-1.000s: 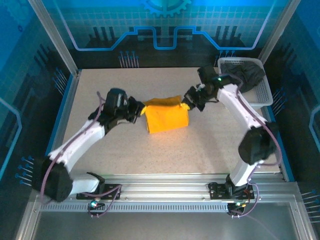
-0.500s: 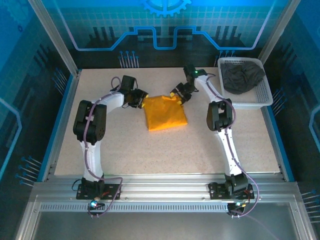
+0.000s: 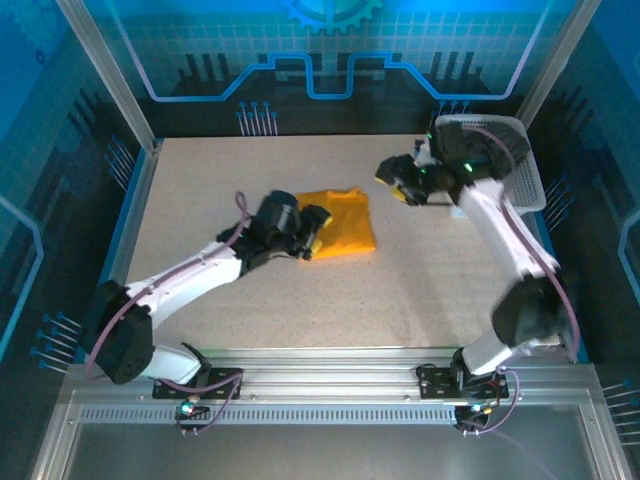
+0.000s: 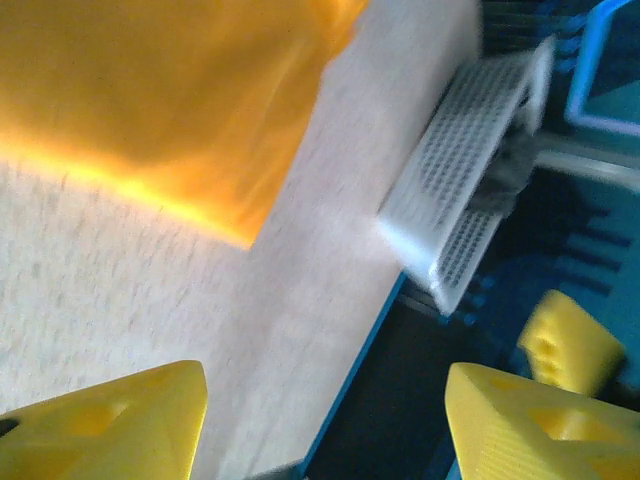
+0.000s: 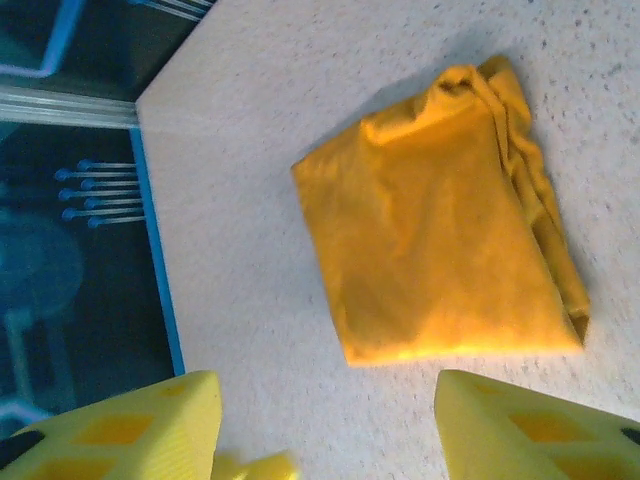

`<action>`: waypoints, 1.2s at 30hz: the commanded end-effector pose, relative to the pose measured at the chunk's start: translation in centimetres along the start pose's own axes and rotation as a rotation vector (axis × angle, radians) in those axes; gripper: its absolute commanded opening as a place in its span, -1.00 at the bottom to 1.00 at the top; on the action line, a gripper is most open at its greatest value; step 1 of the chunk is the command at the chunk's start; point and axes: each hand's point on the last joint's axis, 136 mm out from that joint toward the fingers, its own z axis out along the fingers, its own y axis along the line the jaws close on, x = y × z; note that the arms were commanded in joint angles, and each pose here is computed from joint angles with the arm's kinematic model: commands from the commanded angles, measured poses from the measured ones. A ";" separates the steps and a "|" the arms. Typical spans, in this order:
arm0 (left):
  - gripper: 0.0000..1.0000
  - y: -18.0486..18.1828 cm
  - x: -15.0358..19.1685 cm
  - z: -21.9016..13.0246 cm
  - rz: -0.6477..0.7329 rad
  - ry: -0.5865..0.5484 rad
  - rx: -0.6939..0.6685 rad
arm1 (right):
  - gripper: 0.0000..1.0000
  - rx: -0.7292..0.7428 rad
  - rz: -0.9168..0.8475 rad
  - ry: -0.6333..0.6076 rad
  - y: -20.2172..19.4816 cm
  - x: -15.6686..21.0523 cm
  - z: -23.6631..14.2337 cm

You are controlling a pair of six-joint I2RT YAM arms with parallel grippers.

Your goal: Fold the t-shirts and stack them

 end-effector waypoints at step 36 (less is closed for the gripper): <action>-1.00 9.0 -32.2 4.7 0.022 -0.190 -0.085 | 0.10 -0.059 0.045 0.096 -6.5 8.6 -1.1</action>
